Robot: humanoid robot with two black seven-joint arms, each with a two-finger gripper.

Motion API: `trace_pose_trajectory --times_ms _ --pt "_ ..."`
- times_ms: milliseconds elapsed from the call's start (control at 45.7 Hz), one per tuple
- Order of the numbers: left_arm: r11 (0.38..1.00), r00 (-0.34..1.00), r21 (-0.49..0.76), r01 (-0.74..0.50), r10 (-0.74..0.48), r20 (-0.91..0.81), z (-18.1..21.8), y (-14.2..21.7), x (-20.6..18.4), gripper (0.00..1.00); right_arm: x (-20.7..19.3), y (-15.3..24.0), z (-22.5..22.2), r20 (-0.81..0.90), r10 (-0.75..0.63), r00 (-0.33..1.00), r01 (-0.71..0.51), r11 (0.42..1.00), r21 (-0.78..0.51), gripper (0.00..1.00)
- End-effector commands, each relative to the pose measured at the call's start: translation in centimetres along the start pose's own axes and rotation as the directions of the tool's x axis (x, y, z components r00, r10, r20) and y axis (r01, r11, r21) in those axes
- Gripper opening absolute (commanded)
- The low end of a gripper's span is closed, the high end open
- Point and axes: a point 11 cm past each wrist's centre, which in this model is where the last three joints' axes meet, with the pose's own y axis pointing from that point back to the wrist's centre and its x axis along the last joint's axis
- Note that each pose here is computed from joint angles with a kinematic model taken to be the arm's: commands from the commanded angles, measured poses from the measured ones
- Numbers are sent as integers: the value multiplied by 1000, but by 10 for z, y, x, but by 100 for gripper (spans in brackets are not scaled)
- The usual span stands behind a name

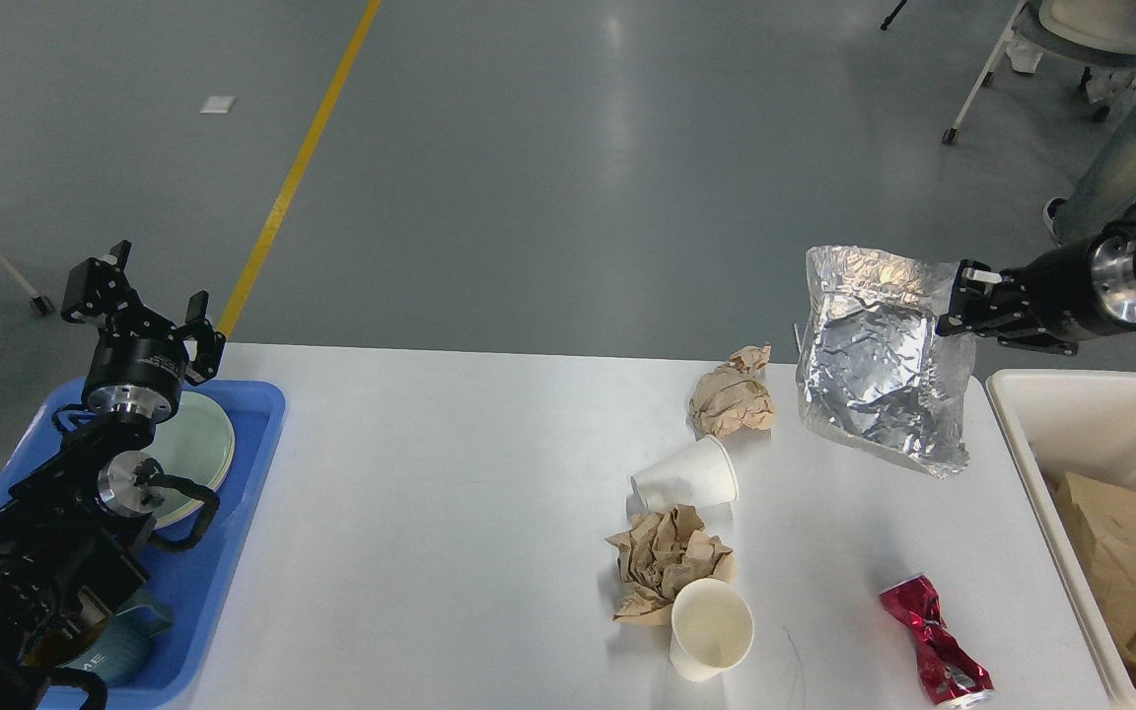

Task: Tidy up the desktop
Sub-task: 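Lift the silver foil bag and drop it into the white bin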

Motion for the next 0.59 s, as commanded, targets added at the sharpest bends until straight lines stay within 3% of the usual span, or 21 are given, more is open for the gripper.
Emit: trace_pose_trajectory --times_ms 0,197,350,460,482,569 --pt "1000 1000 -2 -1 1 -1 0 0 0 96 20 29 -2 32 60 998 -61 997 44 0" --pt "1000 1000 0 -1 1 -1 0 0 0 96 37 48 24 98 147 984 -150 988 29 0" --pt "1000 1000 0 0 0 0 0 0 0 96 35 34 90 202 257 945 -244 966 -87 0" --pt "1000 1000 0 0 0 0 0 0 0 96 31 25 152 246 402 882 -348 908 -233 0" --pt "1000 1000 0 -1 1 -1 0 0 0 96 30 26 181 244 475 846 -397 865 -306 0" --pt "1000 1000 -1 0 0 0 0 0 0 96 21 26 225 209 543 813 -431 803 -412 0"
